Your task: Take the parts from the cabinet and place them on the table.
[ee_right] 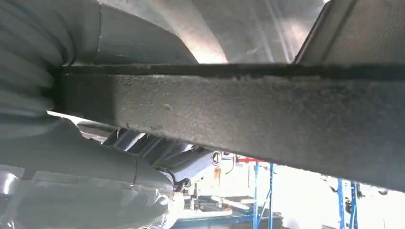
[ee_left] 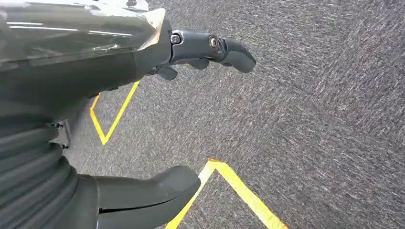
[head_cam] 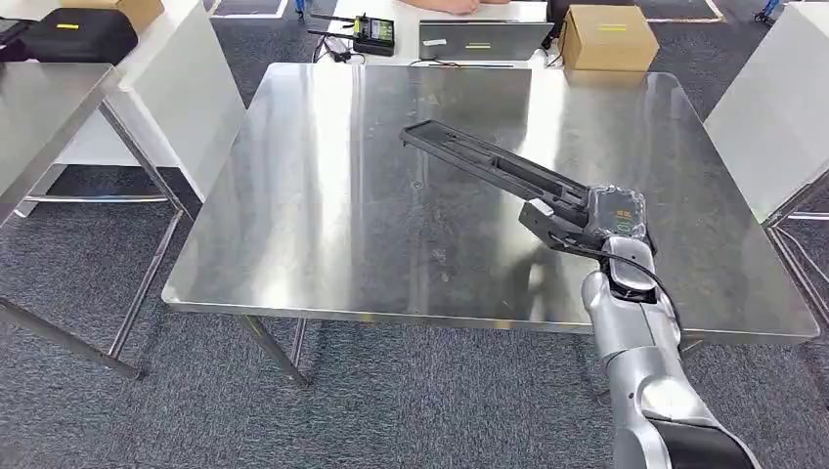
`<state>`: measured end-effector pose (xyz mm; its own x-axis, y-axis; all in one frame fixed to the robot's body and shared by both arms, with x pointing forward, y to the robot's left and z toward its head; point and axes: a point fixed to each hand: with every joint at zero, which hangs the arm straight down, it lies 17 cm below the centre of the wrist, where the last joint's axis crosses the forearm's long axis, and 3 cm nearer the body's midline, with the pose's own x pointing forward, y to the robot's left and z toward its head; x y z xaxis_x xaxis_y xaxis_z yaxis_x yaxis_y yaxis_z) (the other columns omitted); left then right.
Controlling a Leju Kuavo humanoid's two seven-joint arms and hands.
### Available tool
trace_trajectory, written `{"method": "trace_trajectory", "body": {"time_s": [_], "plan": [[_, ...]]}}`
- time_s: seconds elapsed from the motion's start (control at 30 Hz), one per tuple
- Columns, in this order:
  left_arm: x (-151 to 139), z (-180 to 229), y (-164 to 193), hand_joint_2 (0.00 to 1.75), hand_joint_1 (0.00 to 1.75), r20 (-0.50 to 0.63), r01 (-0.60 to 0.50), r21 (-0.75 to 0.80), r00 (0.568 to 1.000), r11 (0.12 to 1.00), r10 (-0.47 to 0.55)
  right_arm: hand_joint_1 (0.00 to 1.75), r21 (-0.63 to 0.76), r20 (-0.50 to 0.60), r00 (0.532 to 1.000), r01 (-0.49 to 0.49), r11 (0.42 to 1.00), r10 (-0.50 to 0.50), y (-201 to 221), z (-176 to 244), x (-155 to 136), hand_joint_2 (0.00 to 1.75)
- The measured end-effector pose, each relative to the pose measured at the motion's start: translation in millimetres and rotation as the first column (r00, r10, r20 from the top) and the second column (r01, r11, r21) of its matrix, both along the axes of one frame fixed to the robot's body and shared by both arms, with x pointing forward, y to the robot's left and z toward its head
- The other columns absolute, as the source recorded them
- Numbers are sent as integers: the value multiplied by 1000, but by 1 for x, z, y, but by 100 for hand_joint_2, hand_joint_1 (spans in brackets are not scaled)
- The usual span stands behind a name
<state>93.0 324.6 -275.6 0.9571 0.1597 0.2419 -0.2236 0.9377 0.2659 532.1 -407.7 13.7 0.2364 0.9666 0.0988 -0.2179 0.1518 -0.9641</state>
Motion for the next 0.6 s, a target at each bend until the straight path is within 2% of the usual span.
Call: {"method": "trace_trajectory", "body": {"time_s": [0.4, 0.43, 0.6], "plan": [[-14, -2, 3, 175, 0, -77, -29, 16, 997, 999, 30, 175, 0, -33, 996, -87, 996, 87, 56, -4, 12, 175], [-13, 0, 9, 175, 0, -64, -27, 50, 997, 998, 30, 0, 4, -35, 996, -85, 996, 85, 56, -5, 11, 0], [-12, 3, 27, 175, 0, -57, -41, 118, 997, 992, 48, 0, 3, -40, 996, -80, 997, 80, 53, -8, 9, 0]]}}
